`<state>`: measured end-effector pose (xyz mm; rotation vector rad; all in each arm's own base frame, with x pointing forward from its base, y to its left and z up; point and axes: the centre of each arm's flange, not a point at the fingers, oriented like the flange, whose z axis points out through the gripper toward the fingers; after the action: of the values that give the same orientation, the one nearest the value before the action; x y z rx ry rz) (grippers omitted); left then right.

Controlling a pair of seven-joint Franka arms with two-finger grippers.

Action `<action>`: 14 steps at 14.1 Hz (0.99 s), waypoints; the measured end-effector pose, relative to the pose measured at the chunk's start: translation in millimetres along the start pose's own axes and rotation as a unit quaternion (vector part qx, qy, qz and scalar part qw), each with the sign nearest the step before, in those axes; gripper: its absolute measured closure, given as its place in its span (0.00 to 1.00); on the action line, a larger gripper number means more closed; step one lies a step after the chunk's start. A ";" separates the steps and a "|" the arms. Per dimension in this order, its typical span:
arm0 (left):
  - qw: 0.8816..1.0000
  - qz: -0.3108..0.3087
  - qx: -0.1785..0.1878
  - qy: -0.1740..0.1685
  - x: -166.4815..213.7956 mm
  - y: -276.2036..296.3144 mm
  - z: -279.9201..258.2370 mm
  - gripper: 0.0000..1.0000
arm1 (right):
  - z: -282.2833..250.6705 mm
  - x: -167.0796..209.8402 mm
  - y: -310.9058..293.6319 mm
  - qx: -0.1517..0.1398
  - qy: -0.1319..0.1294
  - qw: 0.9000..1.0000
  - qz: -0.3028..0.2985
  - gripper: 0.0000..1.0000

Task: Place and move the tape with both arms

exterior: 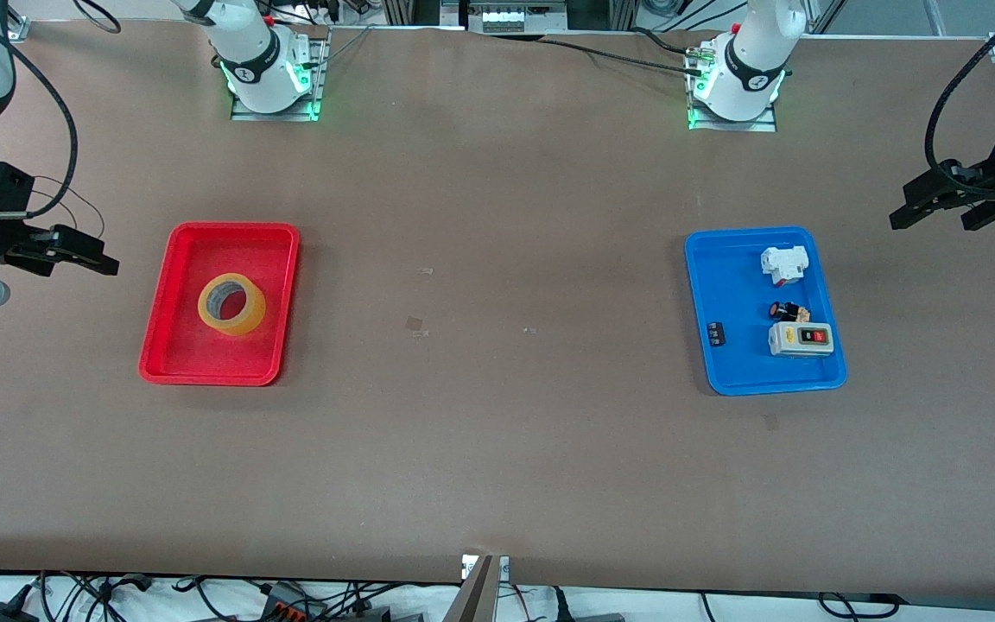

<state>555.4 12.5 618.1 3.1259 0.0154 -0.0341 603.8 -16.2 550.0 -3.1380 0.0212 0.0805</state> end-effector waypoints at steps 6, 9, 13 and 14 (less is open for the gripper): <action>1.000 0.000 0.000 0.000 0.0 0.1 0.0 0.00 | -10.0 -17.8 -2.0 0.000 -0.018 1.000 -0.002 0.00; 1.000 0.000 0.000 0.000 0.0 0.1 0.0 0.00 | -9.5 -21.8 -1.6 0.001 -0.031 1.000 -0.002 0.00; 1.000 0.000 0.000 0.000 0.0 0.1 0.0 0.00 | -9.8 -22.4 -0.6 0.001 -0.032 1.000 -0.001 0.00; 1.000 0.000 0.000 0.000 0.0 0.1 0.0 0.00 | -10.1 -22.3 -0.9 0.001 -0.031 1.000 -0.001 0.00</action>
<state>555.4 12.4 618.1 3.1259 0.0150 -0.0343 582.1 -15.0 561.2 -3.1324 0.0184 0.1768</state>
